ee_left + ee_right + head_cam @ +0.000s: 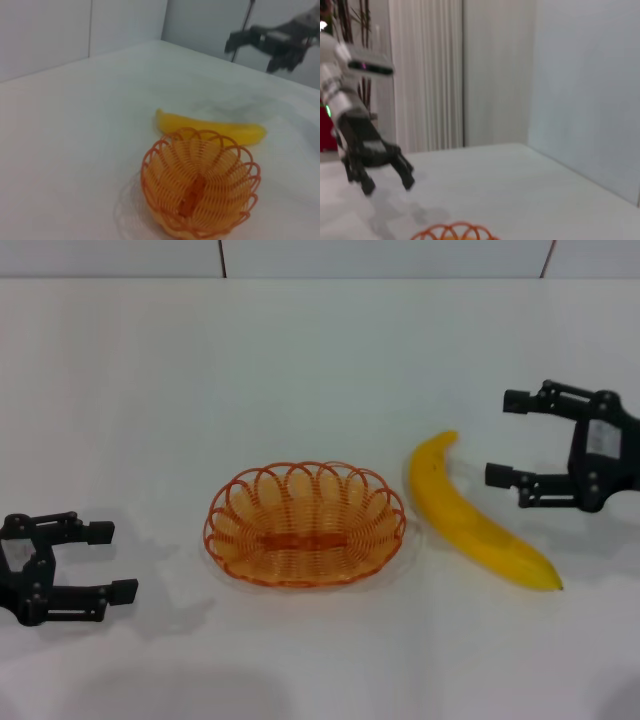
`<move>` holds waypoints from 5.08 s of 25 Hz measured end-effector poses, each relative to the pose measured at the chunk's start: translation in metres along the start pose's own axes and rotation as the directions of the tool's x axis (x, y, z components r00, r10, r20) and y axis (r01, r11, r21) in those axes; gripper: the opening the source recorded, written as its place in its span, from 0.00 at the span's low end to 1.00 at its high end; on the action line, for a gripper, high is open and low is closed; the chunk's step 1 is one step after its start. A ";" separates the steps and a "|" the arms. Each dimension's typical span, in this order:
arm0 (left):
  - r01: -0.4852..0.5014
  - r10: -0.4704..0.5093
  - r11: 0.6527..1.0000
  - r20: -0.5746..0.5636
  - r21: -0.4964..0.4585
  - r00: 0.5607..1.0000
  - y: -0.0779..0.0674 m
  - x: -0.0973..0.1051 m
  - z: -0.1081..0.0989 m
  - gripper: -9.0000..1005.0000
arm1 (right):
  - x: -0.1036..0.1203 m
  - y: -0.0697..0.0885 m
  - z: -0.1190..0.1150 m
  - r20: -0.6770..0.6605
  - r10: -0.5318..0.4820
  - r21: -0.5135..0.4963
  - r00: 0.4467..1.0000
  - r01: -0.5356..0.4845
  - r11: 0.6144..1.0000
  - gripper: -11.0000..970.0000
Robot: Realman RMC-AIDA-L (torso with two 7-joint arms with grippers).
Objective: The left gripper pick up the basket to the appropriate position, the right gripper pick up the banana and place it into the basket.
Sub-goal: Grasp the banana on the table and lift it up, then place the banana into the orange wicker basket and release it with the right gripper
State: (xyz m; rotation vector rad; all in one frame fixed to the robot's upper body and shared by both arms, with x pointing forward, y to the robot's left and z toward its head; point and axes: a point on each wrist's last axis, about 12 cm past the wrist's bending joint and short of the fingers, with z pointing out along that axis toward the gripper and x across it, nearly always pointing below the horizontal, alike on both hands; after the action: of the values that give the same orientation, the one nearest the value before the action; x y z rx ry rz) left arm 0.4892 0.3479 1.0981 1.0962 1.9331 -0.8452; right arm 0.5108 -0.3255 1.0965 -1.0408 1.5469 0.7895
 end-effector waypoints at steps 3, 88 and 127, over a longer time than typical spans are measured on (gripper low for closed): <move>-0.002 0.002 1.000 0.002 0.004 1.000 0.000 -0.001 0.002 0.85 | -0.012 -0.005 -0.005 -0.024 0.017 -0.010 1.000 -0.017 1.000 0.92; -0.064 0.061 0.996 0.046 0.058 0.997 0.010 -0.023 0.022 0.85 | -0.037 -0.028 0.115 -0.752 0.361 0.192 0.551 -0.341 0.920 0.55; -0.064 0.065 0.994 -0.013 0.090 0.998 0.004 -0.009 0.025 0.84 | -0.113 0.029 0.168 -0.482 -0.244 -0.409 0.842 0.029 0.912 0.58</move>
State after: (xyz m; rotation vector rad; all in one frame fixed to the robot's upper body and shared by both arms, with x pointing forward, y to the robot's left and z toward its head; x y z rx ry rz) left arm 0.5026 0.3258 1.0925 1.2154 1.8780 -0.8968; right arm 0.5572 -0.1400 1.1685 -1.7629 1.7768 0.7614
